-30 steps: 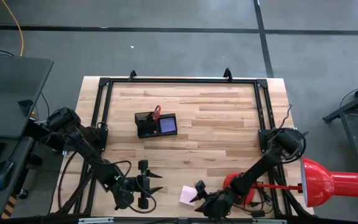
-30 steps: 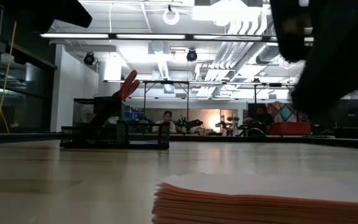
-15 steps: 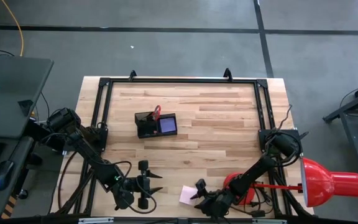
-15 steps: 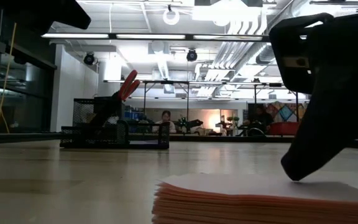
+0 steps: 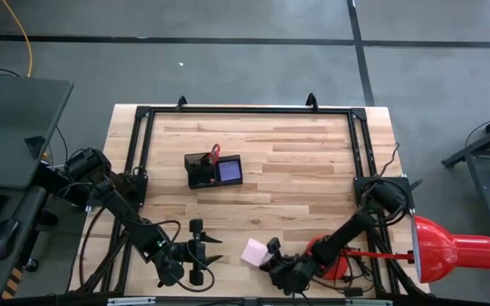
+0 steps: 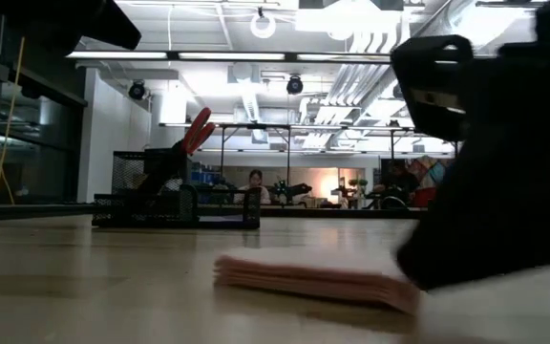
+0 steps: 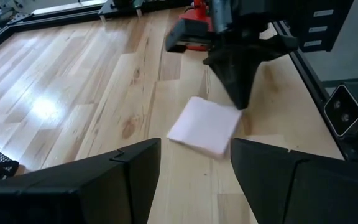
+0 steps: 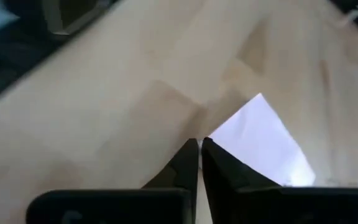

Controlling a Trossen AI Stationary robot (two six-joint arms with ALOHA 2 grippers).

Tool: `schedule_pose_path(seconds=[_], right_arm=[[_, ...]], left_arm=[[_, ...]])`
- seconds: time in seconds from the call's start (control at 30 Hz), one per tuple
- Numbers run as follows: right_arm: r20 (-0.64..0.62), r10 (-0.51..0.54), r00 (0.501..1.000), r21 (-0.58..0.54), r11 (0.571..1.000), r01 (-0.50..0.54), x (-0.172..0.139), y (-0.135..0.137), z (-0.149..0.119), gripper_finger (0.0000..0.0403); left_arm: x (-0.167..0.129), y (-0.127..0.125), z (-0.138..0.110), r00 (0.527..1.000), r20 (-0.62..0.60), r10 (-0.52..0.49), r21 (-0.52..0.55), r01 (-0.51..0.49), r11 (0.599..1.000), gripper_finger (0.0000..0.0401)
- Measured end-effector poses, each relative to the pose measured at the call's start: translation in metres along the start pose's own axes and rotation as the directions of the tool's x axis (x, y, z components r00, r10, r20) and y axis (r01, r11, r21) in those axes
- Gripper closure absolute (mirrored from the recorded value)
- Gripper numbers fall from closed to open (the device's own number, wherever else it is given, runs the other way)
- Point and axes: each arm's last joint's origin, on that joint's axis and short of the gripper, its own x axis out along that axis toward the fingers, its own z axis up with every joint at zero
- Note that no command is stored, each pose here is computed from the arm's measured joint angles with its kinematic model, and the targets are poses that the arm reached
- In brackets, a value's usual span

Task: Pick and place office supplies into organizer
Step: Put the pink sticky note into the desk organizer

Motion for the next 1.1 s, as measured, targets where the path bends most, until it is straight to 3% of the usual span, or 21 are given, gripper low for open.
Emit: schedule_pose_path(seconds=[0.33, 0.57, 0.7, 0.9, 1.1], right_arm=[[-0.05, -0.224, 0.973, -0.075, 0.973, 0.22, 0.003, -0.013, 0.001, 0.0402], [-0.02, -0.065, 0.998, -0.11, 0.992, 0.062, -0.006, -0.015, 0.011, 0.0382], [-0.027, 0.028, 0.999, -0.12, 0.992, -0.031, -0.011, -0.017, 0.015, 0.0345], [-0.195, -0.046, 0.98, -0.195, 0.981, 0.008, -0.017, -0.025, 0.001, 0.0268], [-0.229, -0.044, 0.973, -0.213, 0.977, -0.006, -0.011, -0.036, -0.003, 0.0231]], left_arm=[[0.0, 0.0, 0.0, 1.0, 0.001, 0.002, 0.0, -0.002, 1.0, 0.0219], [0.0, 0.0, 0.0, 1.0, 0.0, 0.002, -0.001, -0.002, 1.0, 0.0219], [0.0, 0.0, 0.0, 1.0, 0.0, 0.002, 0.0, -0.002, 1.0, 0.0219], [0.0, 0.0, 0.0, 1.0, 0.0, 0.001, -0.002, -0.001, 1.0, 0.0219], [0.0, 0.0, 0.0, 1.0, 0.001, 0.002, -0.002, -0.002, 1.0, 0.0219]])
